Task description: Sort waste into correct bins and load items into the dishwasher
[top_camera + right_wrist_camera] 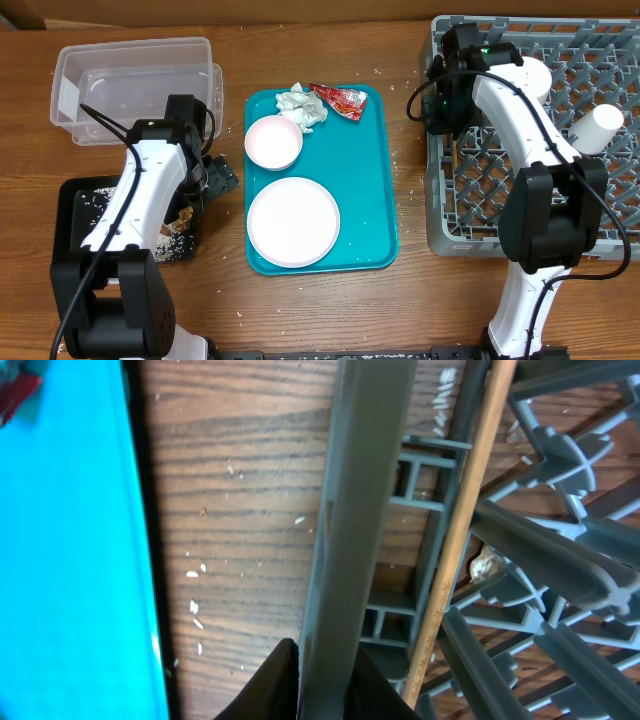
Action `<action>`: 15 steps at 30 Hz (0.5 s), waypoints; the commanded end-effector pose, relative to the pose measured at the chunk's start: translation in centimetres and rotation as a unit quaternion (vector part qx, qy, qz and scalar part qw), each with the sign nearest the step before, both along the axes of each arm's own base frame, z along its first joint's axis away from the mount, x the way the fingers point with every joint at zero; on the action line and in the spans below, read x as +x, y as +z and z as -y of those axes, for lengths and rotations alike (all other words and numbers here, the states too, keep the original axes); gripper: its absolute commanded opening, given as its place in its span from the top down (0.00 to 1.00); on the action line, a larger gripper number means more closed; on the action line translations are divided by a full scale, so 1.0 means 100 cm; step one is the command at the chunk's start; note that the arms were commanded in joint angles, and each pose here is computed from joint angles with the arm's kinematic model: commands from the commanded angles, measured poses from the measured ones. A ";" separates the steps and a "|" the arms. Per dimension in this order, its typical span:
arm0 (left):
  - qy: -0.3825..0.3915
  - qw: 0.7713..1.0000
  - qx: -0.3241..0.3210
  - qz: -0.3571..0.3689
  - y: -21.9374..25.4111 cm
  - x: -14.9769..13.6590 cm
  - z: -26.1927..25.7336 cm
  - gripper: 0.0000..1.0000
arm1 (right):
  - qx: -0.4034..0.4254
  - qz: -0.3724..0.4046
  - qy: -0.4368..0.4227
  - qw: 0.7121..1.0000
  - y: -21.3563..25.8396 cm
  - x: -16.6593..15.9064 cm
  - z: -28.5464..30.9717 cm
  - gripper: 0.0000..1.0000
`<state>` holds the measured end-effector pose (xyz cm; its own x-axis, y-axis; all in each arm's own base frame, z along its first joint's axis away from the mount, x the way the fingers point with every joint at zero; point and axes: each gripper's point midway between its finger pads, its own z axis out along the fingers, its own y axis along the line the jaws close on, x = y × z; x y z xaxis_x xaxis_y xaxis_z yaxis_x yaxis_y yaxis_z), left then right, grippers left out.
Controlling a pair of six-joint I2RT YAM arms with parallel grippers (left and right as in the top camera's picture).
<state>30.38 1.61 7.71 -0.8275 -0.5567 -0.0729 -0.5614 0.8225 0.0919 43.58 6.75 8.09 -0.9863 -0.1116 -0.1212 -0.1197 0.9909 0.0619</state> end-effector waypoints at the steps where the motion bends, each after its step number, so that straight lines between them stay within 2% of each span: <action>1: 0.011 1.000 0.007 -0.003 -0.003 0.000 -0.003 0.00 | 0.046 -0.001 0.044 0.998 0.008 -0.007 -0.024 0.83; 15: 0.011 1.000 0.007 -0.003 -0.003 0.000 -0.003 0.00 | 0.040 0.009 0.098 0.994 0.008 -0.007 -0.033 0.83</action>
<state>30.38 1.61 7.71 -0.8275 -0.5567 -0.0729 -0.5614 0.8225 0.0919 43.22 7.02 8.07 -0.9718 -0.2063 -0.1146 -0.2144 0.9747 0.0638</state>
